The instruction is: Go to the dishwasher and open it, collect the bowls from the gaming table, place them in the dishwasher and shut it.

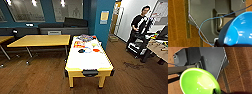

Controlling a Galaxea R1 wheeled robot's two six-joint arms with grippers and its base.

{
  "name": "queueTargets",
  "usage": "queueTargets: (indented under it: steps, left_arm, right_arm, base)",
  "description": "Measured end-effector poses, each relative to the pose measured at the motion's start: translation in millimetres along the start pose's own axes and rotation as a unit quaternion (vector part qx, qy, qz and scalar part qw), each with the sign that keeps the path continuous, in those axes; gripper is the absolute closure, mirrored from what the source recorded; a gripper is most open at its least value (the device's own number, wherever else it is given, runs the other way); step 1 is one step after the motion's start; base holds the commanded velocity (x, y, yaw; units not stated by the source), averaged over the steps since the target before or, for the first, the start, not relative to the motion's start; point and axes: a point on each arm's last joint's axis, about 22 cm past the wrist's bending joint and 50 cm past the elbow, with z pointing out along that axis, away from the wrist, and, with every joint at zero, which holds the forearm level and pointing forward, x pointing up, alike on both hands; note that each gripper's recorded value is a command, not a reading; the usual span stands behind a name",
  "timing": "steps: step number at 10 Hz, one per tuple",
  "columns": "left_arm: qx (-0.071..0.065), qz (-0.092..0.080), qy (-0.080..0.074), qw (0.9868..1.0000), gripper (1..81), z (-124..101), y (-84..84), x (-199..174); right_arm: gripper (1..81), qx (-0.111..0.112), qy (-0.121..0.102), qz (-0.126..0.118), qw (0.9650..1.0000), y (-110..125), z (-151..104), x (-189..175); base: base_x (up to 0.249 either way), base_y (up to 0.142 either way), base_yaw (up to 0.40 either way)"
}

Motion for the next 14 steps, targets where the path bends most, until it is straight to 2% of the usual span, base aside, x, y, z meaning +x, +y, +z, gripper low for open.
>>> queueTargets:
  steps: [2, 4, 6, 7, 10, 14]
  left_arm:
    - [-0.002, 0.003, 0.005, 1.0000, 81.1, -1, 2.6, 4]
    - [-0.002, 0.011, 0.025, 0.9996, 81.1, -5, 4.0, 17]
    - [-0.002, 0.019, 0.048, 0.9987, 81.1, -10, 6.1, 37]
    - [-0.003, 0.021, 0.053, 0.9984, 81.1, -10, 7.5, 43]
    - [-0.005, 0.020, 0.047, 0.9987, 81.1, -8, 10.0, 36]
    - [-0.005, 0.020, 0.047, 0.9987, 81.1, -8, 10.4, 36]
  right_arm:
    - [81.1, 0.002, 0.004, -0.004, 1.0000, -2, 0, 2]
    - [81.1, 0.006, 0.023, -0.011, 0.9997, -5, 1, 13]
    - [81.1, 0.011, 0.045, -0.020, 0.9987, -10, 0, 33]
    - [81.1, 0.012, 0.051, -0.022, 0.9984, -11, -1, 39]
    - [81.1, 0.012, 0.044, -0.022, 0.9987, -12, 1, 31]
    - [81.1, 0.013, 0.045, -0.026, 0.9986, -16, 3, 31]
  base:
    - [-0.091, 0.000, 0.000]
    - [0.000, 0.000, 0.000]
    - [0.000, 0.000, 0.000]
    - [0.000, 0.000, 0.000]
    - [0.000, 0.000, 0.000]
    - [0.000, 0.000, 0.000]
